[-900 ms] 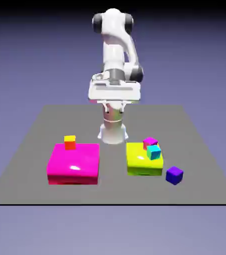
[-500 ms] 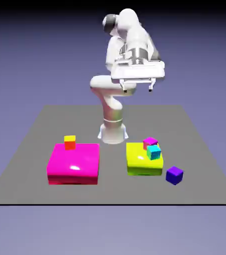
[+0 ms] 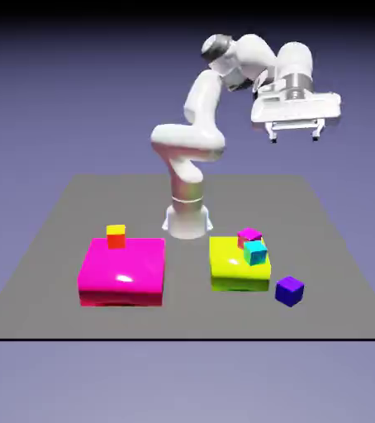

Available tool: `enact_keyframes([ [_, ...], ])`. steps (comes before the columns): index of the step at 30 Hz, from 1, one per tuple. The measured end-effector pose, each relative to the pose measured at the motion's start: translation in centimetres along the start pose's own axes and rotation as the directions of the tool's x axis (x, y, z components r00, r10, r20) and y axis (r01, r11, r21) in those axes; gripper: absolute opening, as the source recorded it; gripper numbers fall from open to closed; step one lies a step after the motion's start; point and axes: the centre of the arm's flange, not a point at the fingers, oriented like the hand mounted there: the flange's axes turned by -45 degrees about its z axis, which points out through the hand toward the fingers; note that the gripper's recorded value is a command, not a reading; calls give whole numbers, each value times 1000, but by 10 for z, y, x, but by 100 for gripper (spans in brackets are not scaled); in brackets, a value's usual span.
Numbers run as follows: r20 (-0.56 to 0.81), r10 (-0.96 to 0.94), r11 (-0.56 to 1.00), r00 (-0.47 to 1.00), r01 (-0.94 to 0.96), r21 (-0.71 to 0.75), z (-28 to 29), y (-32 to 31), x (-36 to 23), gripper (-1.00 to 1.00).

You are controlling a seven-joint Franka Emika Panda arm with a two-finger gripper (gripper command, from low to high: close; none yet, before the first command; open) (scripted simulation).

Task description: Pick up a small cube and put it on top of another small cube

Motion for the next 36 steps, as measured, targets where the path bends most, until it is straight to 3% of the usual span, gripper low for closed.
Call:
enact_keyframes([
  [15, -28, 113, 963, 993, -116, -242, 76, -75, -186, 0],
  [26, -85, 186, 836, 979, -203, -510, 186, -31, -351, 0],
  [28, -86, 186, 835, 979, -203, -511, 186, -30, -352, 0],
  [31, -86, 186, 835, 979, -203, -511, 238, -3, -369, 0],
  [32, -86, 186, 835, 979, -203, -511, 240, -2, -369, -100],
  [34, -86, 186, 836, 979, -203, -510, 240, -2, -369, -100],
  [36, -86, 185, 836, 979, -203, -509, 206, -21, -358, -100],
])
